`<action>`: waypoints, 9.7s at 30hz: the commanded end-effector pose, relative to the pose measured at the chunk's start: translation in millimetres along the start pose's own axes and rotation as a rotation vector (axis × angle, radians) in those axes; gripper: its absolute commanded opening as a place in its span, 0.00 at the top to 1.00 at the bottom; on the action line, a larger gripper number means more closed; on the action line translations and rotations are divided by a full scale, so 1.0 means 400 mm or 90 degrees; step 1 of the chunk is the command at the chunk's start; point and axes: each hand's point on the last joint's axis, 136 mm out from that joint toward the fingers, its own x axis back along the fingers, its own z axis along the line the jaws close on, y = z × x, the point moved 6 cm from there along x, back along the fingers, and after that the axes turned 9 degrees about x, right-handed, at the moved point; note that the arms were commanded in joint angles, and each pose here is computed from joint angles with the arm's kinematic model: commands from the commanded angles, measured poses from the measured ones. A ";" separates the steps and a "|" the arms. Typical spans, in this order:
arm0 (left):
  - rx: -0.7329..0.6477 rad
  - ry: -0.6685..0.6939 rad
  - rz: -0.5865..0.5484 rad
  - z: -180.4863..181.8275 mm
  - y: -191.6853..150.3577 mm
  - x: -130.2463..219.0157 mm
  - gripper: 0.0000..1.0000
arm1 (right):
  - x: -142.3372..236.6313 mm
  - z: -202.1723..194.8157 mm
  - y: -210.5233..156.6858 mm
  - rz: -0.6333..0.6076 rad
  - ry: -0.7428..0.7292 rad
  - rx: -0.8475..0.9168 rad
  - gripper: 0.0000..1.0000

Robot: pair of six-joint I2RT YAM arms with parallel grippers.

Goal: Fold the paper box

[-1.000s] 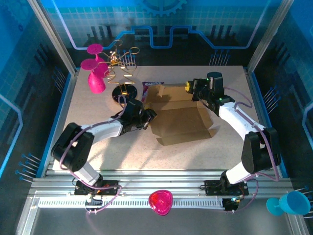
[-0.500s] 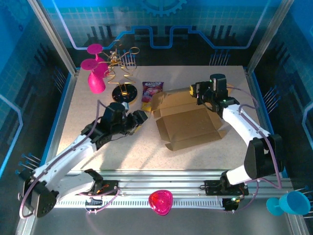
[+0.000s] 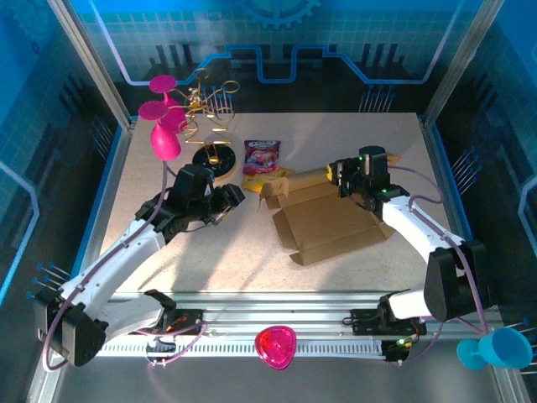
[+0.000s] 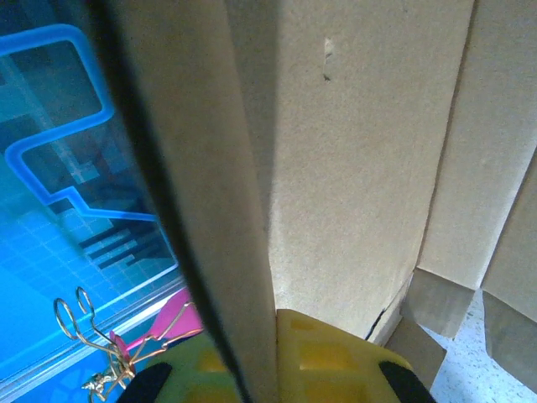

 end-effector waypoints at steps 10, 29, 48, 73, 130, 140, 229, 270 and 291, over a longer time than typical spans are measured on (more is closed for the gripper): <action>-0.229 0.102 0.001 -0.094 0.063 -0.042 0.46 | 0.013 -0.003 -0.001 0.015 -0.069 0.009 1.00; -0.145 0.081 -0.015 -0.040 0.029 0.012 0.46 | 0.014 0.003 -0.075 0.058 -0.111 0.015 1.00; -0.236 0.142 0.003 -0.061 0.065 -0.046 0.43 | -0.139 0.123 -0.063 0.060 0.016 0.033 1.00; -0.237 0.233 0.030 -0.089 0.081 -0.167 0.67 | -0.110 0.091 -0.062 0.072 0.046 0.022 1.00; -0.408 0.004 0.111 -0.207 0.037 -0.436 0.62 | -0.015 -0.013 0.210 -0.031 0.243 0.070 1.00; -0.453 -0.058 0.101 -0.241 -0.008 -0.440 0.57 | -0.031 0.000 0.217 -0.030 0.250 0.061 1.00; -0.516 0.076 -0.301 -0.229 -0.094 -0.654 0.51 | -0.066 -0.041 0.181 -0.038 0.326 0.041 1.00; -0.396 0.219 -0.313 -0.186 -0.024 -0.722 0.74 | -0.064 0.018 0.180 -0.052 0.341 0.002 1.00; -0.406 0.259 -0.338 -0.204 0.011 -0.650 1.00 | 0.004 0.027 0.174 -0.116 0.311 0.011 0.50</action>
